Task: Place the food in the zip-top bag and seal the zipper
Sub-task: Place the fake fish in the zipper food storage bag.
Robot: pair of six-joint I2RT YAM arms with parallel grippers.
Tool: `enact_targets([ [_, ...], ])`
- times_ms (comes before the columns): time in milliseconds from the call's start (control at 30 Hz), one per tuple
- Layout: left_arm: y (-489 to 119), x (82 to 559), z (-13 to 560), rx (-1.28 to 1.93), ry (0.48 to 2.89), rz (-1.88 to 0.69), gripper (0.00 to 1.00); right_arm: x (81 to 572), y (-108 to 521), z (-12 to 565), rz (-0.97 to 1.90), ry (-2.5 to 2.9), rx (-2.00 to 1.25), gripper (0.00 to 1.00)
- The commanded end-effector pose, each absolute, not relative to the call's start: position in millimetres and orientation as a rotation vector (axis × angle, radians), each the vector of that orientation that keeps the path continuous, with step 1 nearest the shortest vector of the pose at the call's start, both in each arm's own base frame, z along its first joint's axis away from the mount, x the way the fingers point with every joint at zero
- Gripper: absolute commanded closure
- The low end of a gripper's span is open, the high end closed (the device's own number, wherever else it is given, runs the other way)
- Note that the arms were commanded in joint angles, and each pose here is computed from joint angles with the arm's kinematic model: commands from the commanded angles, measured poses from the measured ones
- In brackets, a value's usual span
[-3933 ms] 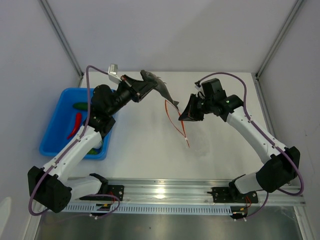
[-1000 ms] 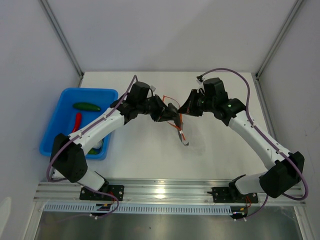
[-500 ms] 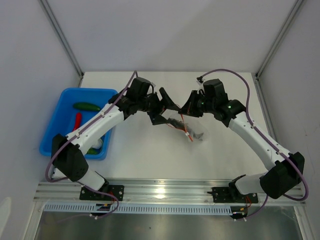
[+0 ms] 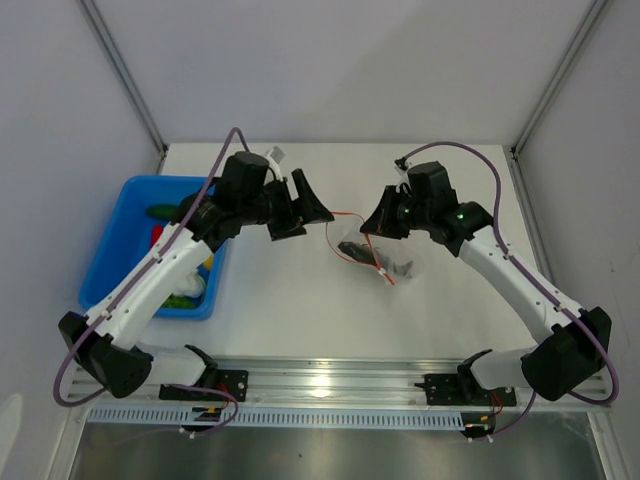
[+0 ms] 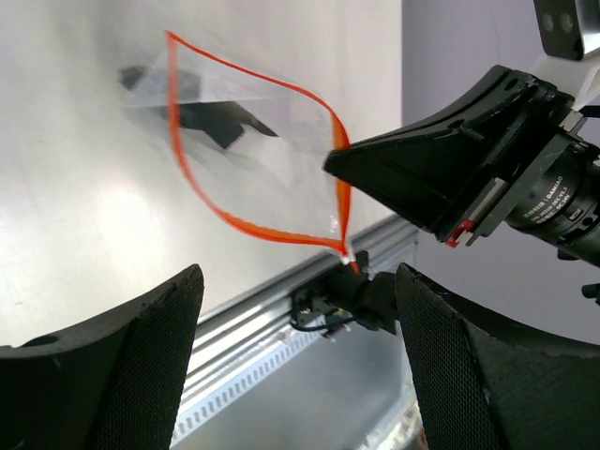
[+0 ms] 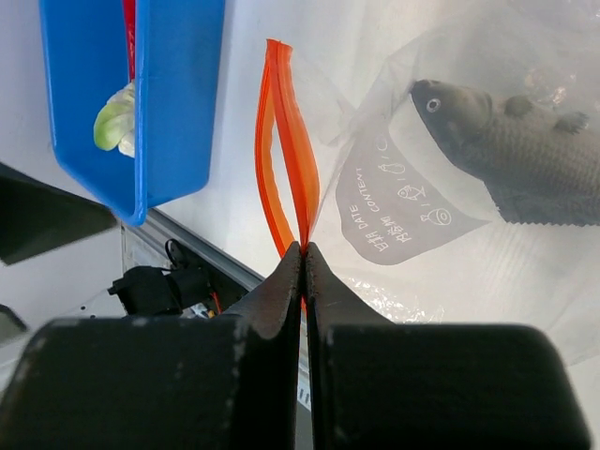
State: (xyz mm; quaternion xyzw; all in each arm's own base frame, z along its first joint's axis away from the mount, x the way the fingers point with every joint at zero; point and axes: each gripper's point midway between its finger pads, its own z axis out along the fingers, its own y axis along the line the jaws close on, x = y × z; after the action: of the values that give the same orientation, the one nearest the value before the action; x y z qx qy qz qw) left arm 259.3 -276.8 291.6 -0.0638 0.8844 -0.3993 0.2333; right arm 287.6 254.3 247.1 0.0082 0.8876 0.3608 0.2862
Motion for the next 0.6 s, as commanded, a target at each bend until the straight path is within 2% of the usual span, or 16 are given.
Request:
enact_targets([
  [0,-230,265,306,-0.180,2.332,-0.890,0.17,285,251,245,0.927,2.373,-0.027,1.00],
  [233,-120,280,268,-0.502,2.322,-0.556,0.17,280,247,236,0.894,2.414,-0.066,1.00],
  [400,-51,260,226,-0.794,2.374,-0.328,0.16,276,246,231,0.890,2.436,-0.082,1.00],
  [533,-15,234,198,-1.033,2.388,-0.121,0.00,277,246,231,0.887,2.439,-0.090,1.00],
  [567,-10,230,191,-1.081,2.386,-0.087,0.01,276,247,231,0.892,2.440,-0.090,1.00],
])
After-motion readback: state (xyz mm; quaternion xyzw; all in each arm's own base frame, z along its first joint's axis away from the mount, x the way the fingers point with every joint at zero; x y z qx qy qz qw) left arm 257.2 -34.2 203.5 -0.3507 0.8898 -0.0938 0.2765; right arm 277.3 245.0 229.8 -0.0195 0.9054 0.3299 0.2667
